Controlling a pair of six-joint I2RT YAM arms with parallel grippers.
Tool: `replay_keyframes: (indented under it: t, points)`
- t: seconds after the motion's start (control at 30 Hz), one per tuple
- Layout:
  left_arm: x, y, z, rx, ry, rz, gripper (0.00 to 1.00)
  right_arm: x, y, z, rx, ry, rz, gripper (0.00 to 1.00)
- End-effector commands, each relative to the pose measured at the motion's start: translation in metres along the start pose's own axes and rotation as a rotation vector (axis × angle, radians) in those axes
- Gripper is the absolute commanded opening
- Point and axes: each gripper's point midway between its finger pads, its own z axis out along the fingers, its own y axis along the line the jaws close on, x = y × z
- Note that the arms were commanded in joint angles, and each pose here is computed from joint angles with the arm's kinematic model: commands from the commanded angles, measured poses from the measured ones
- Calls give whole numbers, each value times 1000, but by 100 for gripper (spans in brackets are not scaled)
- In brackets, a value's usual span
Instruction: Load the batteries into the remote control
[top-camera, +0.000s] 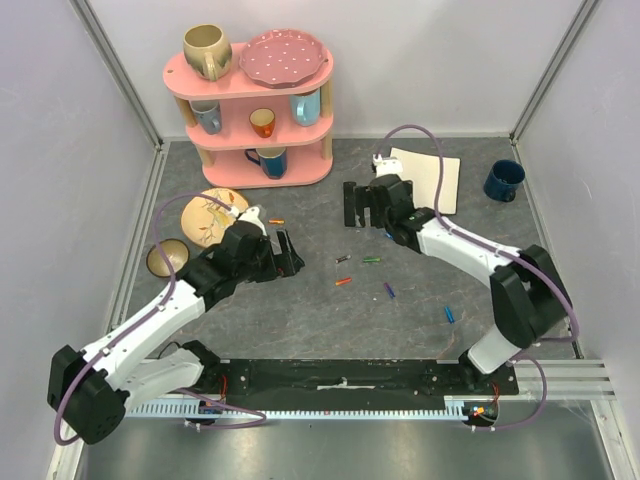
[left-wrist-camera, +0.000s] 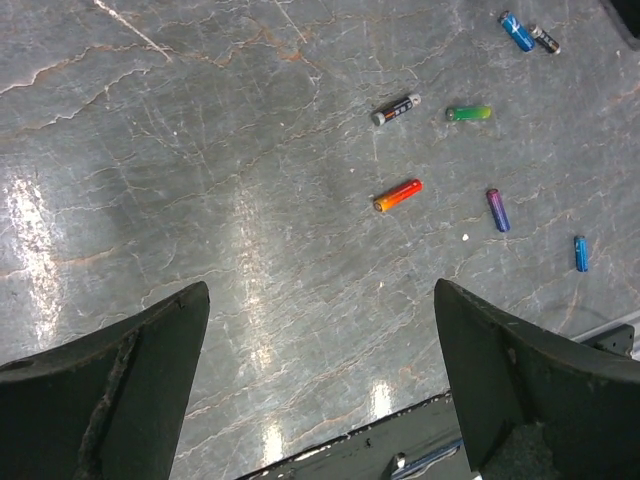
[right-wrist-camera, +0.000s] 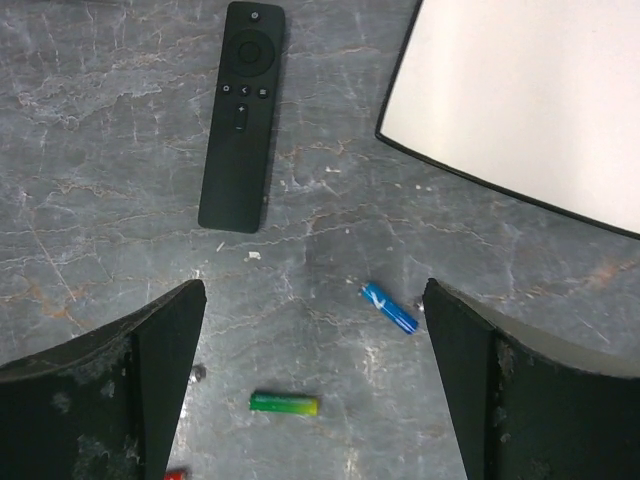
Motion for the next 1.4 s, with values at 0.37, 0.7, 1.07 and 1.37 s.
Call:
replay_keyframes:
  t: [0.37, 0.7, 1.07, 1.37]
  points:
    - [6, -24, -44, 240, -62, 99, 97, -17, 49, 73, -26, 88, -16, 98]
    - [13, -16, -48, 231, -65, 95, 99, 12, 56, 115, 15, 182, -53, 98]
    - [11, -15, -47, 231, -79, 93, 98, 33, 59, 138, 24, 236, -26, 90]
    - [11, -14, -49, 231, -86, 88, 97, 50, 56, 138, 20, 275, 2, 78]
